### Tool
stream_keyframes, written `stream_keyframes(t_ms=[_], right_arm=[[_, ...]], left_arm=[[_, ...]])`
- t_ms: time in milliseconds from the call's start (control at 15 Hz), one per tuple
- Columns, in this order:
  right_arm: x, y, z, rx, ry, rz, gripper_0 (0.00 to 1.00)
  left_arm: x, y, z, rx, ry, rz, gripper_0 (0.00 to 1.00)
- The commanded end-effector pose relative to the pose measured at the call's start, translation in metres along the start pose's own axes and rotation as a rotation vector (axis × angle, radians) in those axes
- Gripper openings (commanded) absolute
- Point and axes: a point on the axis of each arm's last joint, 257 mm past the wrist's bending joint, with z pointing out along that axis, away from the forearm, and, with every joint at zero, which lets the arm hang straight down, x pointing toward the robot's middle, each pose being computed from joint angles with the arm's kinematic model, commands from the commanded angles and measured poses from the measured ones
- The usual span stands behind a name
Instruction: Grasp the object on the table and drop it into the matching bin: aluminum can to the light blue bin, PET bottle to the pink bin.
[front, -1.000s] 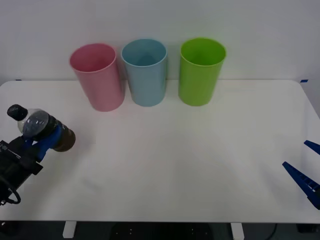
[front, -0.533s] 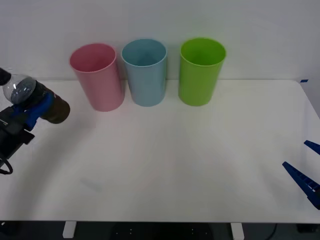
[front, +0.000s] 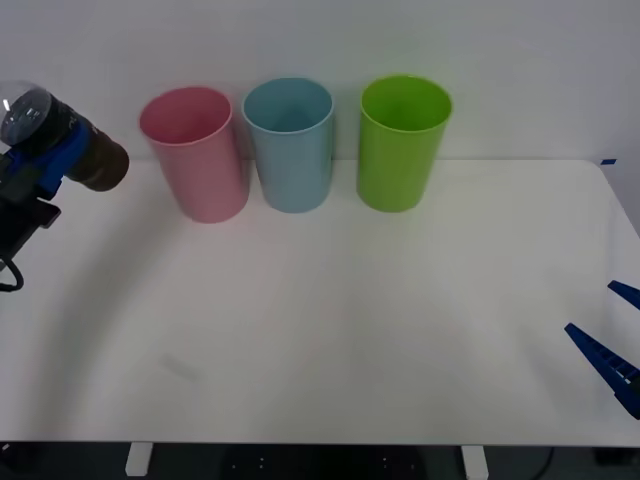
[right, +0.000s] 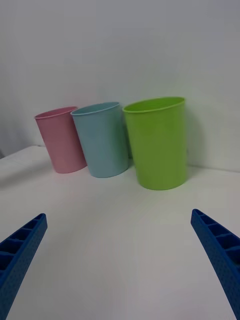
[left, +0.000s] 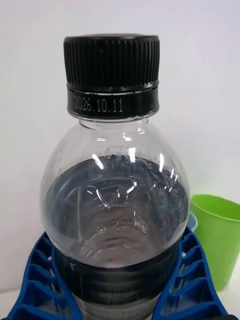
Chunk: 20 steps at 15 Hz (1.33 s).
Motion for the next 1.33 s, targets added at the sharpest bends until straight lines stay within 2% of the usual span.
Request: stream_keyframes(t_ms=[67,133,400,733,1133,1333], right_arm=[[0.0,0.0,0.0,0.0,0.0,0.0,1.0],[0.0,0.0,0.0,0.0,0.0,0.0,1.0],[0.0,0.0,0.0,0.0,0.0,0.0,1.0],[0.0,0.0,0.0,0.0,0.0,0.0,1.0],[0.0,0.0,0.0,0.0,0.0,0.0,1.0],[0.0,0.0,0.0,0.0,0.0,0.0,1.0]], left_arm=[[-0.003,0.003,0.019,0.006,0.005,0.009,0.0],[0.0,0.008,0.029,0.006,0.021,0.033,0.0],[0.007,0.022,0.069,0.017,0.06,0.069,0.0],[0.02,0.034,0.123,0.024,0.111,0.086,0.0],[0.033,0.033,0.174,0.038,0.167,0.091,0.0],[0.041,0.032,0.193,0.039,0.208,0.122,0.0]])
